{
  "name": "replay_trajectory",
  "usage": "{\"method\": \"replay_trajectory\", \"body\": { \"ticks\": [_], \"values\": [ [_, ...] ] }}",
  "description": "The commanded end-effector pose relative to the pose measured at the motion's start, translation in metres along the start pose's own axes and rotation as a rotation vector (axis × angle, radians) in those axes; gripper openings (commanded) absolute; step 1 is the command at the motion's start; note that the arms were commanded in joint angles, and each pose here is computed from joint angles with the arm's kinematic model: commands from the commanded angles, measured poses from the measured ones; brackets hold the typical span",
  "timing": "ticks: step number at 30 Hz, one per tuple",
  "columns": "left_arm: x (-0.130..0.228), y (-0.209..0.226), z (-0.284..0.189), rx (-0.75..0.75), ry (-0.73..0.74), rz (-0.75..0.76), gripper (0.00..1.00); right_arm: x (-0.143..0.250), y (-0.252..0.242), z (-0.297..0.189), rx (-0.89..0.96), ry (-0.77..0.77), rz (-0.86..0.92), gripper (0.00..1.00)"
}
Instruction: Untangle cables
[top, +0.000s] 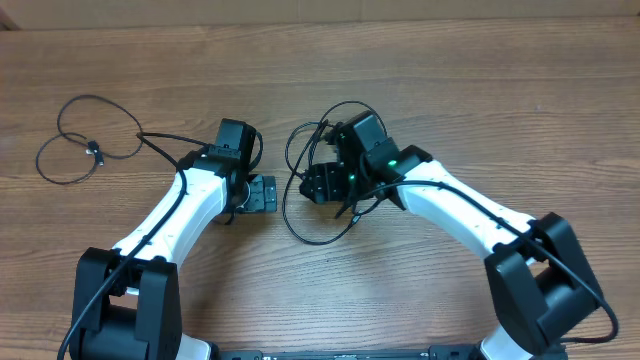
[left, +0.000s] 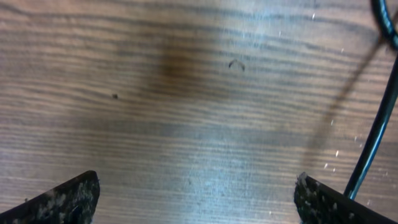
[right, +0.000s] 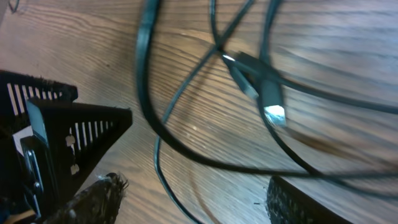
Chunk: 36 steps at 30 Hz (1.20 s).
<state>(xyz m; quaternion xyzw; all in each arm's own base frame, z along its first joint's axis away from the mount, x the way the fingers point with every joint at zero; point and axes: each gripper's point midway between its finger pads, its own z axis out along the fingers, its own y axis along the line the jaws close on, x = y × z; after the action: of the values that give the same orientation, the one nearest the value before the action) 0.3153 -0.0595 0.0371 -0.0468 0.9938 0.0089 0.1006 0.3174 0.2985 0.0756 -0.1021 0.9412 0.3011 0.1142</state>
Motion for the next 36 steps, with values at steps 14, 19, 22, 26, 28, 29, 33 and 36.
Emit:
{"method": "replay_trajectory", "body": {
  "ticks": [14, 19, 22, 26, 28, 29, 33, 36],
  "values": [
    [-0.003, 0.004, 0.005, -0.025, -0.018, -0.01, 0.99, -0.052, -0.013, -0.001, 0.128, -0.243, 0.054, 0.59],
    [-0.003, 0.004, 0.005, -0.02, -0.019, -0.01, 1.0, -0.061, -0.007, -0.002, 0.105, -0.281, 0.041, 0.47],
    [-0.003, 0.003, 0.005, -0.02, -0.016, -0.009, 1.0, -0.058, -0.01, -0.001, 0.113, -0.267, 0.045, 0.33],
    [-0.002, 0.002, 0.005, -0.01, -0.013, -0.009, 1.0, -0.045, -0.018, 0.001, 0.146, -0.215, 0.063, 0.22],
    [-0.002, 0.002, 0.005, -0.01, -0.013, -0.009, 1.0, -0.04, -0.021, 0.002, 0.159, -0.195, 0.067, 0.19],
    [-0.002, 0.002, 0.005, -0.01, -0.013, -0.009, 0.99, -0.038, -0.022, 0.002, 0.163, -0.187, 0.07, 0.18],
    [-0.003, 0.002, 0.005, -0.01, -0.015, -0.01, 1.0, -0.03, -0.027, 0.002, 0.183, -0.157, 0.08, 0.18],
    [-0.003, 0.002, 0.005, -0.01, -0.014, -0.01, 0.99, -0.029, -0.027, 0.002, 0.184, -0.154, 0.081, 0.18]
  ]
}}
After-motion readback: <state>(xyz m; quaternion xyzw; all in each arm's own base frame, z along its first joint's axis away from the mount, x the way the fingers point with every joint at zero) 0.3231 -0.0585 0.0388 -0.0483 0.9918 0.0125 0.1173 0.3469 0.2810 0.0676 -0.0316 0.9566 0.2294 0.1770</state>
